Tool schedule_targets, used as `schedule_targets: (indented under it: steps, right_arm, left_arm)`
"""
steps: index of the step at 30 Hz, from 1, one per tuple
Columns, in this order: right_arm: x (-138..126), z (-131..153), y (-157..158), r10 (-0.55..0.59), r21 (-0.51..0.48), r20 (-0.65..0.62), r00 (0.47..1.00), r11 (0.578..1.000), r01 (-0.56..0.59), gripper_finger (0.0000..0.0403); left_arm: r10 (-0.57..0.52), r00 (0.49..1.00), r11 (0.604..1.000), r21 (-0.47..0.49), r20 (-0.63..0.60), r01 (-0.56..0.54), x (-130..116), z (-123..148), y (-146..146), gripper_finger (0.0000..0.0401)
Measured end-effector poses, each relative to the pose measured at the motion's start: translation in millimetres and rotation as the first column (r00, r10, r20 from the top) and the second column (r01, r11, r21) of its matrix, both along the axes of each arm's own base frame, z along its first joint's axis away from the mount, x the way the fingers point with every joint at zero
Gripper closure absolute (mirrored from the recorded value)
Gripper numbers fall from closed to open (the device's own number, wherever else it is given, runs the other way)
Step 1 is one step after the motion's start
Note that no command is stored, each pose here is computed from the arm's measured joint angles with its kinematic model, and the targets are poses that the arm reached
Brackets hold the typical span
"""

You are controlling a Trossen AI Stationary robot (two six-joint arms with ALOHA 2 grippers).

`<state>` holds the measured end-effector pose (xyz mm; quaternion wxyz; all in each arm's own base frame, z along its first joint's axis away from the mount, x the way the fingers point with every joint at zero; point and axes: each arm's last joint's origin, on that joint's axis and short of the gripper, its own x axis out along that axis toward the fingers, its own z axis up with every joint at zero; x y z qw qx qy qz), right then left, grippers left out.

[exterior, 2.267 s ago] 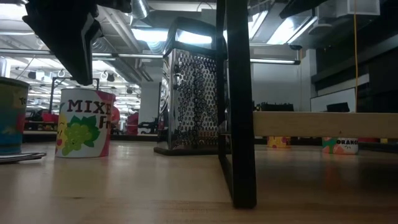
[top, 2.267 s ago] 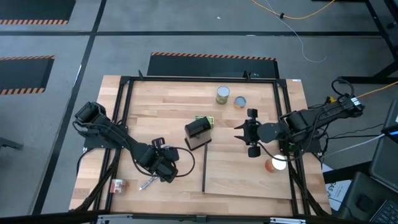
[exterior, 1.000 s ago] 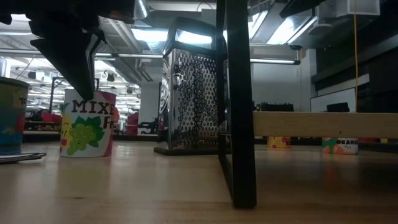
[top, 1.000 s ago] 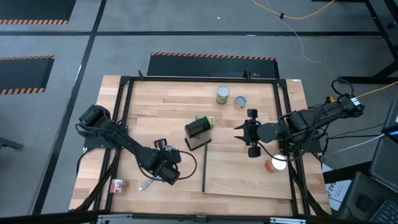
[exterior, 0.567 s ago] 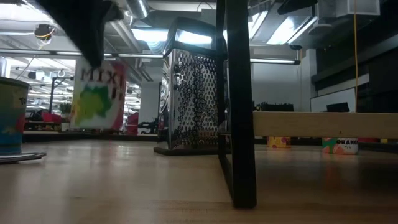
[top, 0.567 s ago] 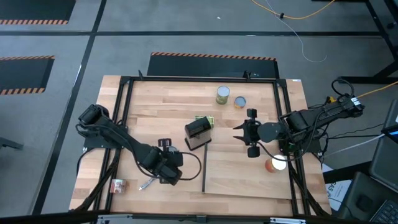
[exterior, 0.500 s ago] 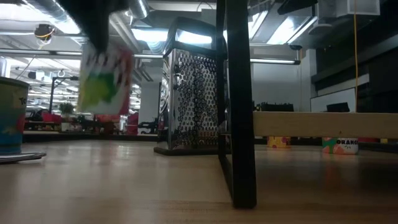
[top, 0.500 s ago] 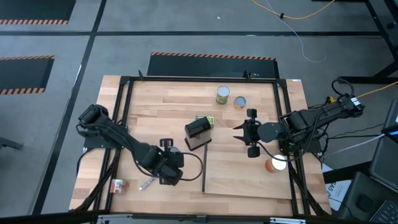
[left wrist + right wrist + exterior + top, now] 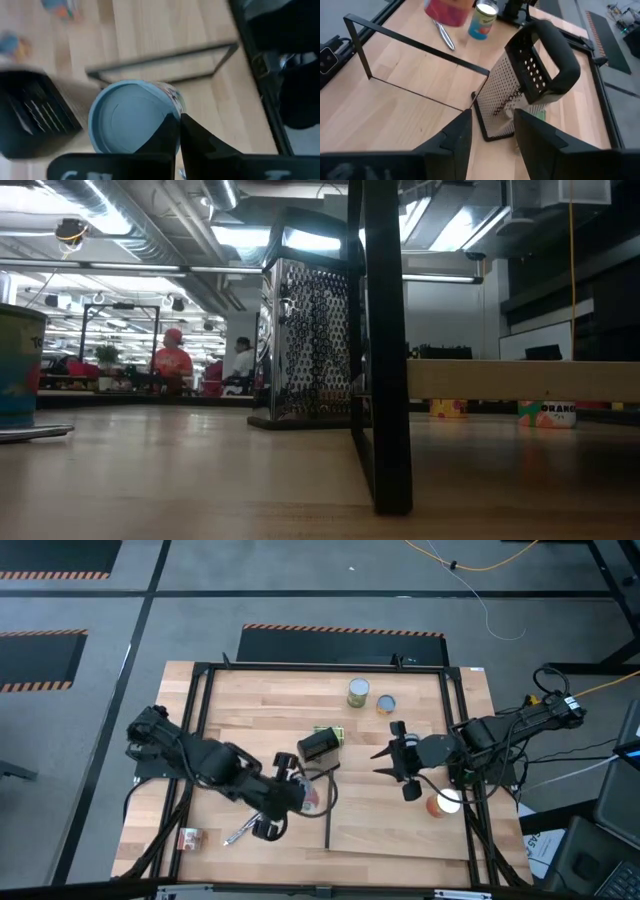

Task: Pick and place cans onto a shelf
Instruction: Put the canned mixed fruit on the shelf

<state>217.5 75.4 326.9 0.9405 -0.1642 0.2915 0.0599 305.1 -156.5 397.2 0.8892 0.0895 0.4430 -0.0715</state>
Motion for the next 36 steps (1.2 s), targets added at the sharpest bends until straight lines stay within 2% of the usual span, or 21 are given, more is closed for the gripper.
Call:
schedule_targets:
  steps: [4, 7, 12, 21, 29, 33, 36]
  right_arm:
    - [1, 2, 1, 0.017, -0.014, 0.026, 1.000, 1.000, -0.017, 0.0253]
    - [3, 5, 1, 0.031, -0.025, 0.054, 0.998, 0.999, -0.030, 0.0253]
    - [4, 7, 2, 0.048, -0.041, 0.079, 0.996, 0.998, -0.045, 0.0253]
    - [3, 9, 4, 0.060, -0.042, 0.081, 0.995, 0.998, -0.056, 0.0253]
    - [1, 31, 6, 0.110, 0.006, 0.129, 0.986, 0.994, -0.112, 0.0253]
    - [1, 31, 8, 0.168, 0.055, 0.121, 0.978, 0.983, -0.175, 0.0253]
    - [1, 30, 9, 0.163, 0.102, 0.111, 0.980, 0.979, -0.174, 0.0253]
  left_arm:
    - [-0.071, 0.992, 0.997, 0.032, 0.106, 0.068, 5, 20, 8, 0.0398]
    - [-0.121, 0.980, 0.991, 0.071, 0.160, 0.111, 13, 24, 16, 0.0399]
    - [-0.208, 0.957, 0.978, 0.079, 0.200, 0.196, 31, 24, 33, 0.0399]
    - [-0.353, 0.917, 0.936, 0.075, 0.186, 0.344, 73, -2, 56, 0.0399]
    - [-0.354, 0.926, 0.933, 0.111, 0.132, 0.342, 104, -34, 69, 0.0398]
    - [-0.337, 0.932, 0.939, 0.115, 0.134, 0.324, 118, -46, 76, 0.0399]
    - [-0.320, 0.937, 0.945, 0.116, 0.138, 0.306, 128, -56, 82, 0.0397]
